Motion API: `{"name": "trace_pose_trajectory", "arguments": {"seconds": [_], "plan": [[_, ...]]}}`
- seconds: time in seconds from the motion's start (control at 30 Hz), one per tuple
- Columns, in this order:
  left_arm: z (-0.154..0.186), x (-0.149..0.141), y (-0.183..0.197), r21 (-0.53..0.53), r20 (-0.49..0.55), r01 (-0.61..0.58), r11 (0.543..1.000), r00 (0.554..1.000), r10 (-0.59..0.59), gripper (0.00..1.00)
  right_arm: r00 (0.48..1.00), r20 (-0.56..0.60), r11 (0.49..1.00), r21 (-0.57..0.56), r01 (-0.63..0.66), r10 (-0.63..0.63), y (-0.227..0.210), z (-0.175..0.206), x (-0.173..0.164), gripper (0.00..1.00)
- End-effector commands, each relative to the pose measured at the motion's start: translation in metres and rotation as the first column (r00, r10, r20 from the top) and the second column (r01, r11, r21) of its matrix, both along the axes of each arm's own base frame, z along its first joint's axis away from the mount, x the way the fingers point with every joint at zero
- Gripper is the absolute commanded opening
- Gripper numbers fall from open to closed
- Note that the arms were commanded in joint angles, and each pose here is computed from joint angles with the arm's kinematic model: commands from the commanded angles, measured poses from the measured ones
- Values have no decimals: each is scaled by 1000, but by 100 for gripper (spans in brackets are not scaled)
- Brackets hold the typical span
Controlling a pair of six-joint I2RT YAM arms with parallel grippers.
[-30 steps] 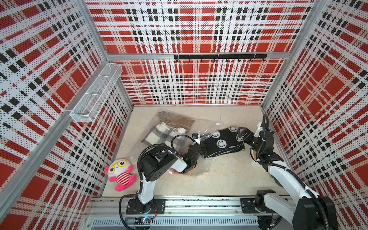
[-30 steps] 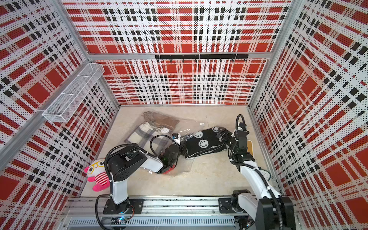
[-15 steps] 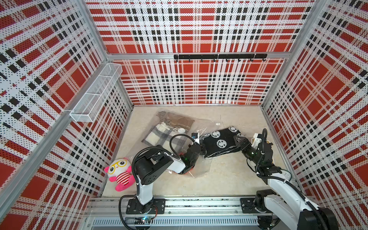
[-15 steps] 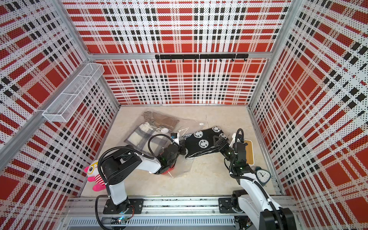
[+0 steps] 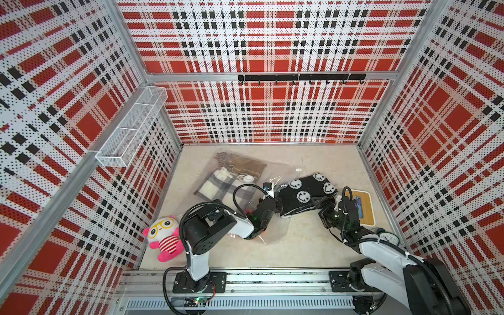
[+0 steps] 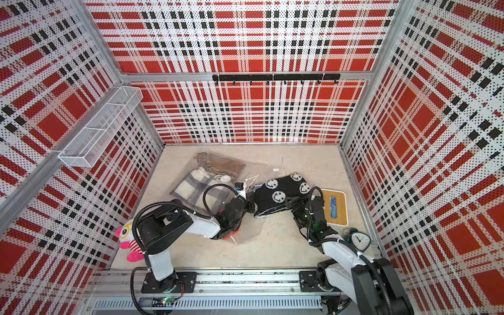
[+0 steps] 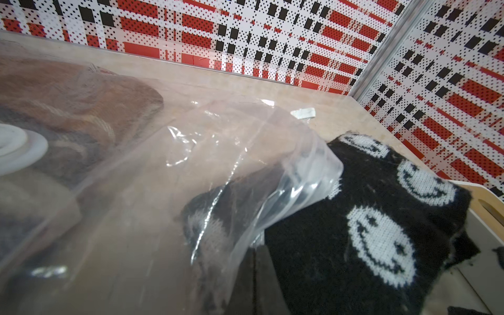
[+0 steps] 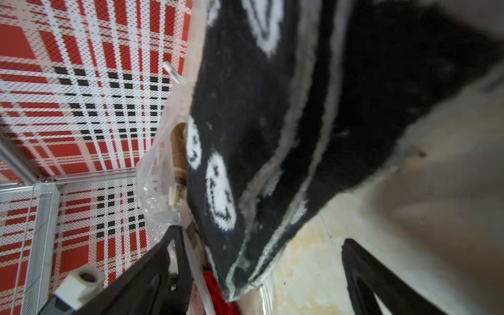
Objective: Take the scarf out of the vacuum bag
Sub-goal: Move the scarf to the corner of the board.
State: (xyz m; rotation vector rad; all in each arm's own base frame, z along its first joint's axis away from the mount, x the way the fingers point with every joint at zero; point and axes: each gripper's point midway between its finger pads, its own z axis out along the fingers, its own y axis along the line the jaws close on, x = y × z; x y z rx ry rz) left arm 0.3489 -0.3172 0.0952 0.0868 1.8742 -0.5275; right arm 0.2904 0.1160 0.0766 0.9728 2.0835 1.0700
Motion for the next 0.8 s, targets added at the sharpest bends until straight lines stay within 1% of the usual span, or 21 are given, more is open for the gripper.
{"name": "trace_pose_trajectory", "arguments": {"seconds": [0.0, 0.07, 0.23, 0.33, 0.4, 0.5, 0.57, 0.6, 0.67, 0.7, 0.73, 0.77], "plan": [[8, 3, 0, 4, 17, -22, 1000, 1000, 22, 0, 999, -6, 998, 45, 51, -50, 1, -2, 6, 100], [8, 3, 0, 2, 17, -23, 1000, 1000, 22, 0, 998, -30, 997, 55, 56, -54, 3, -10, 7, 100], [8, 2, 0, 2, 19, -30, 1000, 999, 30, 0, 997, -47, 995, 74, 66, -63, 10, -23, 14, 100], [8, 3, -1, -3, 17, -29, 1000, 999, 29, 0, 997, -37, 994, 84, 64, -61, 16, -28, 23, 100], [9, 2, -3, -4, 17, -21, 1000, 1000, 21, 0, 998, -18, 993, 101, 61, -59, 20, -30, 30, 96], [8, 2, -3, 1, 14, -18, 1000, 1000, 18, 0, 998, -26, 990, 130, 59, -56, 27, -40, 38, 91], [7, 2, -3, 5, 10, -16, 1000, 1000, 16, 0, 999, 4, 987, 154, 40, -41, 33, -42, 44, 79], [7, 2, -3, 6, 9, -17, 1000, 1000, 17, 0, 999, 20, 985, 168, 29, -33, 36, -42, 47, 69], [6, 2, -2, 7, 8, -18, 1000, 1000, 18, 0, 998, 58, 982, 187, -2, -9, 42, -41, 54, 38], [5, 1, -1, 10, 7, -21, 1000, 1000, 20, 0, 998, 71, 980, 197, -17, 3, 46, -42, 57, 28], [5, 2, 0, 11, 6, -22, 1000, 1000, 22, 0, 996, 84, 977, 211, -37, 19, 50, -42, 60, 24], [5, 2, 0, 11, 5, -23, 1000, 1000, 23, 0, 995, 95, 974, 219, -53, 33, 54, -43, 63, 14]]}}
